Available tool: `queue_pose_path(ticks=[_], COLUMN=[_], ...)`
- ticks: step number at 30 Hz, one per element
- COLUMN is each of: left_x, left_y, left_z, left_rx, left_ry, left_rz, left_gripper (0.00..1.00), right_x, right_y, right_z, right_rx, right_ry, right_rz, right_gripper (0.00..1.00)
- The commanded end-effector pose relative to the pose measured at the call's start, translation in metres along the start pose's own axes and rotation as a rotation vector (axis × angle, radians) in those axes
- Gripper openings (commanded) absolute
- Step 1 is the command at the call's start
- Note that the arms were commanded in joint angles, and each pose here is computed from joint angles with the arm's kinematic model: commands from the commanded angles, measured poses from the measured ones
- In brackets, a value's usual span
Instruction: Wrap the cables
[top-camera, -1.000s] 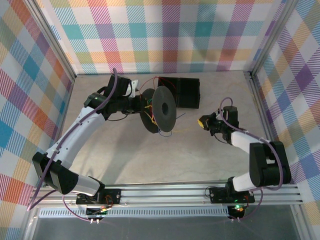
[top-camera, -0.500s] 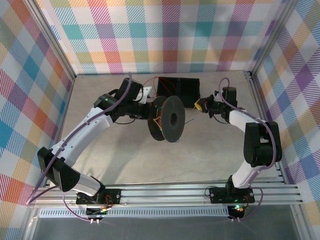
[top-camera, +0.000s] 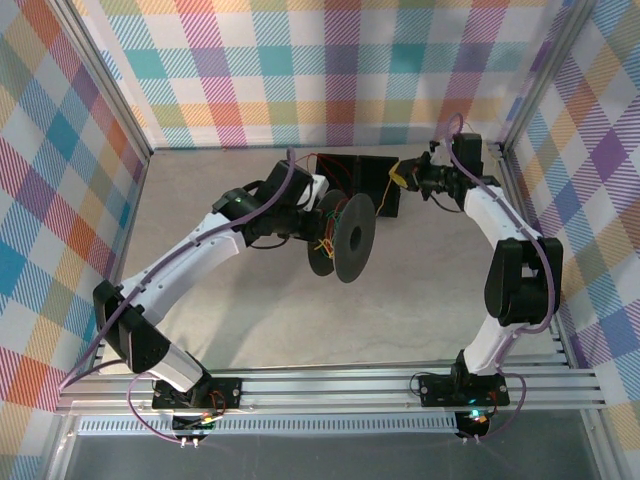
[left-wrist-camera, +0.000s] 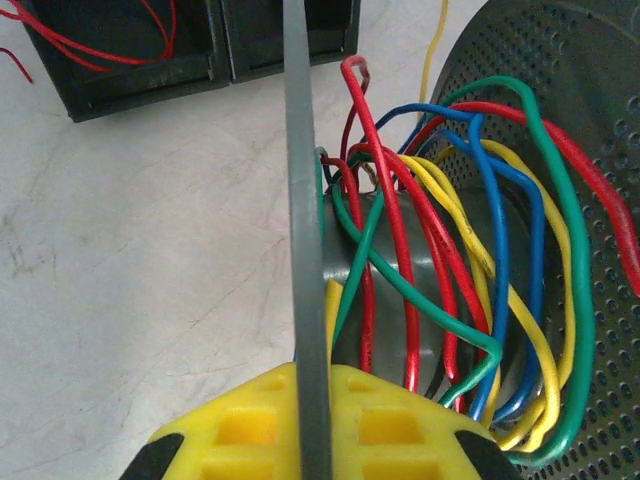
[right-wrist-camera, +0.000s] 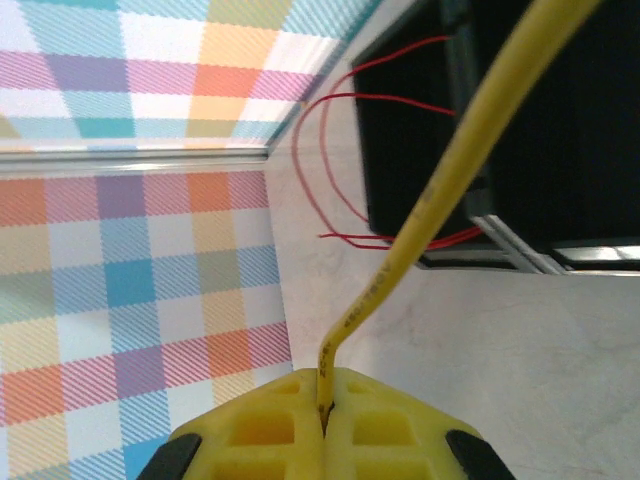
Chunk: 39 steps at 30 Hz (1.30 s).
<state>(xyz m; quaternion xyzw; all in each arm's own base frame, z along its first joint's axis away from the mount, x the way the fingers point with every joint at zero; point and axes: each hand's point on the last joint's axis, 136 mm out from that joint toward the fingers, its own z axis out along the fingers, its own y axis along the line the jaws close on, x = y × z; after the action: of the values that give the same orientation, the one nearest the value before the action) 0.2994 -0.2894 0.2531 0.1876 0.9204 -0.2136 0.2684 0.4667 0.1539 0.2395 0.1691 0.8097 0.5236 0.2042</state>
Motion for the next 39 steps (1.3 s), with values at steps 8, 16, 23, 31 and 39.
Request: queue_pose_path(ticks=[8,16,23,31,39], left_x=[0.050,0.054,0.051,0.035,0.028], left_y=[0.009,0.022,0.034,0.049,0.049], left_z=[0.020,0.035,0.040,0.037,0.037], left_rx=[-0.100,-0.178,-0.251,-0.325,-0.330], left_ry=[0.228,0.263,0.256,0.205,0.191], left_rz=[0.070,0.065,0.041,-0.021,-0.033], left_gripper=[0.00,0.00,0.00,0.00,0.00], right_x=[0.023,0.066,0.105,0.146,0.165], right_y=[0.125,0.183,0.204,0.205,0.216], right_z=[-0.002,-0.008,-0.016,-0.028,-0.029], right_rx=[-0.154,-0.239,-0.267,-0.259,-0.297], right_ry=[0.041,0.079,0.089,0.054,0.014], right_rz=[-0.349,-0.472,-0.532,-0.631,-0.731], right_gripper=[0.00,0.00,0.00,0.00,0.00])
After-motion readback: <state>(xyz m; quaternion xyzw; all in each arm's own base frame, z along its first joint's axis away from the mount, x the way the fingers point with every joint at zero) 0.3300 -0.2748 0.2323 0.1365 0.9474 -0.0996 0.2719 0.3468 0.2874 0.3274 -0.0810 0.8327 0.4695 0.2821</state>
